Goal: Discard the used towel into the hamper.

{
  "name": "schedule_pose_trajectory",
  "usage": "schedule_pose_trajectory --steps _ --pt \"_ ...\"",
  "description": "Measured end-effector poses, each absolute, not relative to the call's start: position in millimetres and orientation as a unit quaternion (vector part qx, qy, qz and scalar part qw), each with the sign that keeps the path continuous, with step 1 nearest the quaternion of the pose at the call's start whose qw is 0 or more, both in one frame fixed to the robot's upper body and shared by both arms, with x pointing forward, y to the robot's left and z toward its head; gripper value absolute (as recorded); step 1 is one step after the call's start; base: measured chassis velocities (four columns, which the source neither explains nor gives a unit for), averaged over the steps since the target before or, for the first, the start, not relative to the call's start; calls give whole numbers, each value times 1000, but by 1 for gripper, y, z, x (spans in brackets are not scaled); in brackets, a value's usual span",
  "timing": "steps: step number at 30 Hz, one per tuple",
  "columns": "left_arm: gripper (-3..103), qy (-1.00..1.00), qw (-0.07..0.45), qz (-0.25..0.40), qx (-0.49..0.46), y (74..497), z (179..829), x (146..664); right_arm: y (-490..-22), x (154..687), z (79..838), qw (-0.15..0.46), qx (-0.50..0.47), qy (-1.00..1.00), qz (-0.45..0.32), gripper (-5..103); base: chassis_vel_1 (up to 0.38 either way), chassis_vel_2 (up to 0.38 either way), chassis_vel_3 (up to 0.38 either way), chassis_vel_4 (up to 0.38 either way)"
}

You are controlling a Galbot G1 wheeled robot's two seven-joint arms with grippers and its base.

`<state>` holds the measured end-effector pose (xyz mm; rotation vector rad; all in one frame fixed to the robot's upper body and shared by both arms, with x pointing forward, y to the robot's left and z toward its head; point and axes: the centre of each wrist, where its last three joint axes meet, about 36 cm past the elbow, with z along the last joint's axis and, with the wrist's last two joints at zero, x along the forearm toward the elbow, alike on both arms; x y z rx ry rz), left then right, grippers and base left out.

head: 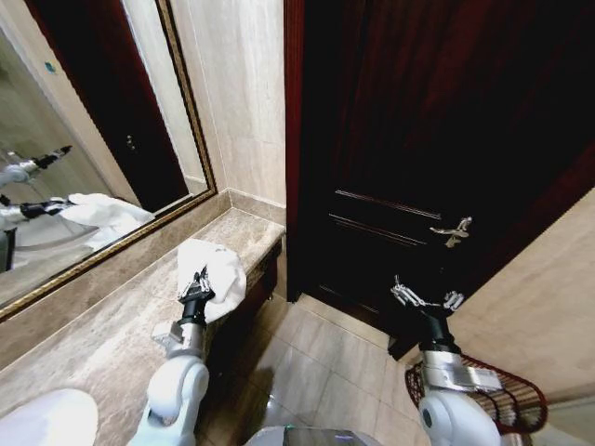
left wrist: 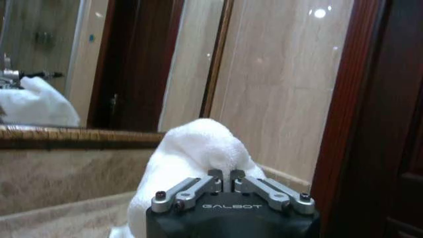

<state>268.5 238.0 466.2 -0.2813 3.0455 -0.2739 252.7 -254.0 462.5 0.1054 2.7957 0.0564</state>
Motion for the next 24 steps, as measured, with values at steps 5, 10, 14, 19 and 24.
schedule_pose_trajectory --steps 5,10,14,19,24 --pt "5 992 42 -80 -93 234 475 256 -254 249 462 172 39 984 24 100 0 0 0 0" --pt "5 991 49 -75 -95 232 482 247 -255 246 461 171 41 984 27 100 0 0 0 0" --pt "5 992 56 -72 -87 229 481 244 -255 246 462 174 40 984 22 100 0 0 0 0" --pt "5 992 62 -70 -84 226 479 246 -256 246 464 178 39 983 15 100 0 0 0 0" --pt "5 992 65 -67 -83 228 479 247 -258 244 463 177 42 983 12 100 0 0 0 0"
